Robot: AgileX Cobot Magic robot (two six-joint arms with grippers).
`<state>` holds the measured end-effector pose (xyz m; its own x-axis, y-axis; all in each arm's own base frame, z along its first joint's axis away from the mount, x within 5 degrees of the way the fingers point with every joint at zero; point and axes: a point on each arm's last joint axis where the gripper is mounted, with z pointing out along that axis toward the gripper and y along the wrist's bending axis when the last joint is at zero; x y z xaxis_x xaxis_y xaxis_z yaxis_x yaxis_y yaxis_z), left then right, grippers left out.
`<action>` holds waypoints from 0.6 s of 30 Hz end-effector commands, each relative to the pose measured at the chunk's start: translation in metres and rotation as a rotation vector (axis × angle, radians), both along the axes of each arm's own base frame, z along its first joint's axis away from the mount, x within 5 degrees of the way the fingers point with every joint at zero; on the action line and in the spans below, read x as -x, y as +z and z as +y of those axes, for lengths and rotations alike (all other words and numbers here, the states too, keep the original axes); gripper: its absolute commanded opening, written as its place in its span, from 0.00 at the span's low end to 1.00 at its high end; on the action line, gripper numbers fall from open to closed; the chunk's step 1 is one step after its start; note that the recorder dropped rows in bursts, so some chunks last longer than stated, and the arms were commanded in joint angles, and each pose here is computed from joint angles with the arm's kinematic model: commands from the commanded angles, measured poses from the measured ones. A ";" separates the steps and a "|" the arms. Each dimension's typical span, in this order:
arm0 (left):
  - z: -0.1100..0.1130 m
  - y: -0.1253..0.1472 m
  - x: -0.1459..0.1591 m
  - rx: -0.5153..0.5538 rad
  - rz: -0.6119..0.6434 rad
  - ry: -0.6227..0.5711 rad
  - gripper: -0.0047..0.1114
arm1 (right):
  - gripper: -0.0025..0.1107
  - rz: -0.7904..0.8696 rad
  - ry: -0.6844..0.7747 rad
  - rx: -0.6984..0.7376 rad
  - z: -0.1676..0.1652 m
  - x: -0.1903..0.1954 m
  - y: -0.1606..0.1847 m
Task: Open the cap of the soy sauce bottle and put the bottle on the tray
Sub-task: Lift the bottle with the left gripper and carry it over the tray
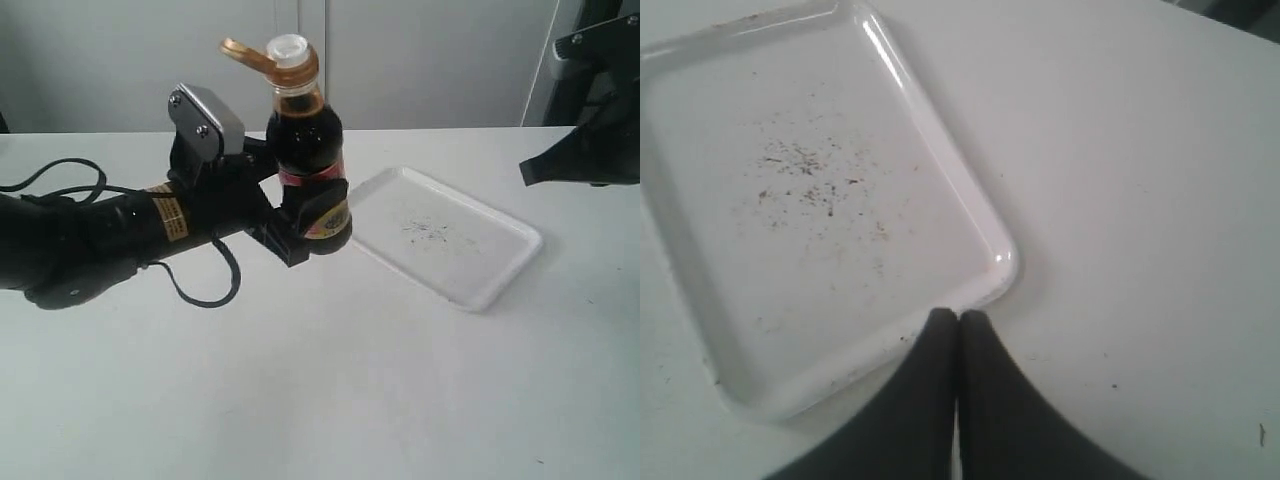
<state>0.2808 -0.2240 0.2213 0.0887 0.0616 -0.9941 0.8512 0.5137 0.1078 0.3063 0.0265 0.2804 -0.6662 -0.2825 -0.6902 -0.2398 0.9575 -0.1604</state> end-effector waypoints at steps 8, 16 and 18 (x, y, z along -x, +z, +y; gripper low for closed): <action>-0.028 0.020 -0.026 0.168 -0.074 -0.032 0.04 | 0.02 -0.053 -0.022 0.008 -0.009 -0.011 -0.006; -0.061 0.018 -0.045 0.218 -0.073 -0.080 0.04 | 0.02 -0.062 -0.024 0.004 -0.009 -0.014 -0.009; -0.074 0.019 -0.050 0.216 -0.081 -0.089 0.04 | 0.02 -0.062 -0.025 0.003 -0.009 -0.014 -0.009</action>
<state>0.3316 -0.2873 0.2140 0.1007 -0.0324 -0.9944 0.8745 0.4794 0.0730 0.3203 0.0202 0.2724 -0.6337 -0.2659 -0.7264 -0.2099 0.9629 -0.1694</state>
